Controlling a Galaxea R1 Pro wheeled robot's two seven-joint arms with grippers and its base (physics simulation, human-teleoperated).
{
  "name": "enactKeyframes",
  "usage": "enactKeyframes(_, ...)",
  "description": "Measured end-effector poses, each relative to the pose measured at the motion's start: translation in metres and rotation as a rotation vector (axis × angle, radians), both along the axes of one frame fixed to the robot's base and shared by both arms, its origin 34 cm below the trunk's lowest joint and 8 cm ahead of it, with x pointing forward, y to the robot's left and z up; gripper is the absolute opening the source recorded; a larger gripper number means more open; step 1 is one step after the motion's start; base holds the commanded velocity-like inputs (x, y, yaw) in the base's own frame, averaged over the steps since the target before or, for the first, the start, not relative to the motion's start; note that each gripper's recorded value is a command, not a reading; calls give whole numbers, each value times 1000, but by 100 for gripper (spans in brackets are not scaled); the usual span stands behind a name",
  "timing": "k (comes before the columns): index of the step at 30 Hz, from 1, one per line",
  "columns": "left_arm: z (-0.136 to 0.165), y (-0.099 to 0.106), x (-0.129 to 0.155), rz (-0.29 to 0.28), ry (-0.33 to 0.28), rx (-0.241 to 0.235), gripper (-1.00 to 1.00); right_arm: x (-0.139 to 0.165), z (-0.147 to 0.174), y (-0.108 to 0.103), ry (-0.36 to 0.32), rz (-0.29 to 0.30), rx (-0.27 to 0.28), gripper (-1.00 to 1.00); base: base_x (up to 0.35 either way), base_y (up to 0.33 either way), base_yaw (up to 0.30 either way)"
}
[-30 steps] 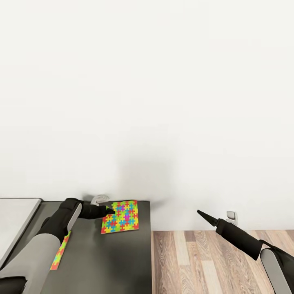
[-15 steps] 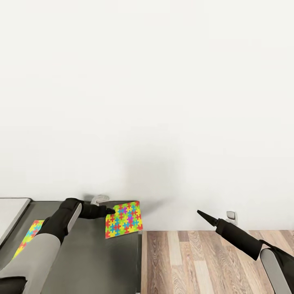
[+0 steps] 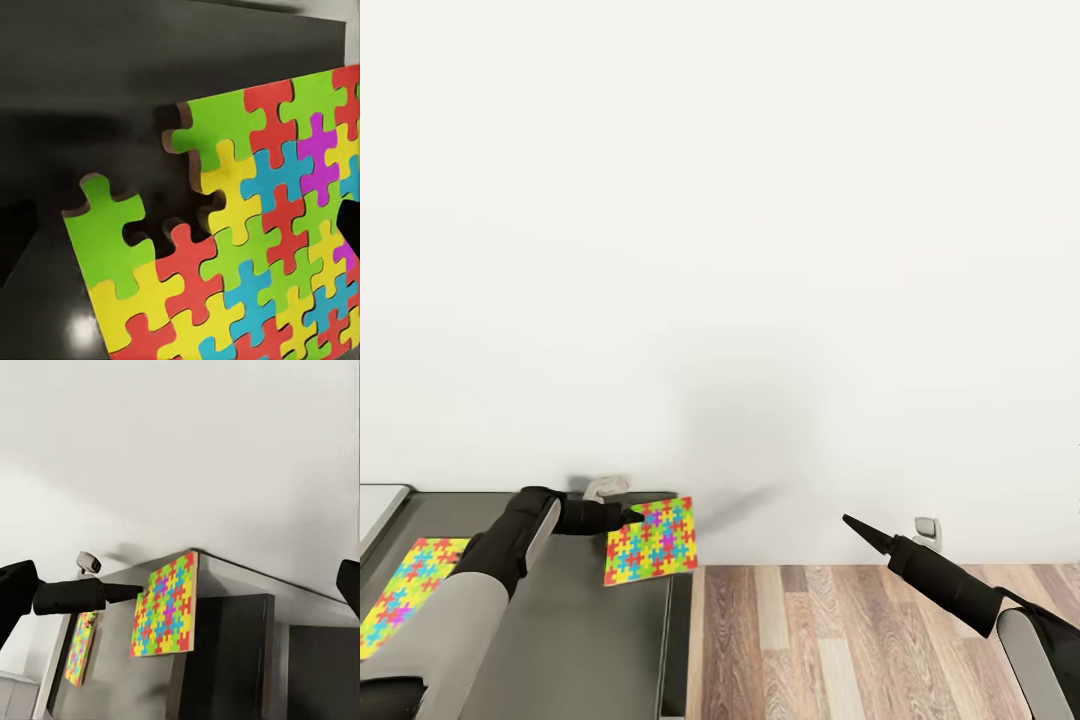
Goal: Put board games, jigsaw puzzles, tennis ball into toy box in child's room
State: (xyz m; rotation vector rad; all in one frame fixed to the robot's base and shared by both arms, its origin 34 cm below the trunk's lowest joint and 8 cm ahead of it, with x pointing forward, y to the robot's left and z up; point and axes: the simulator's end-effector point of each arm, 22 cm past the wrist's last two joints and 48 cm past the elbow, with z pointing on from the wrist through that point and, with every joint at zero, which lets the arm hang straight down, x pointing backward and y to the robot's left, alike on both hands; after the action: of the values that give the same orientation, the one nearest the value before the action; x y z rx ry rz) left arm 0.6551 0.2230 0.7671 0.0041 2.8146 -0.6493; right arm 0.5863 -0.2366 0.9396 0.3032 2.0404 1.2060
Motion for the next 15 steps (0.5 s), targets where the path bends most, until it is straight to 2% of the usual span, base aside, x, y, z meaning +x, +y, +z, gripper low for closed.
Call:
enactKeyframes(6, 0, -1, 0, 4, 0, -5, 100, 0, 0, 0, 0, 0, 0, 100, 0, -103, 0)
enactKeyframes(15, 1, -2, 0, 7, 1, -12, 100, 0, 0, 0, 0, 0, -2, 100, 0, -15, 0)
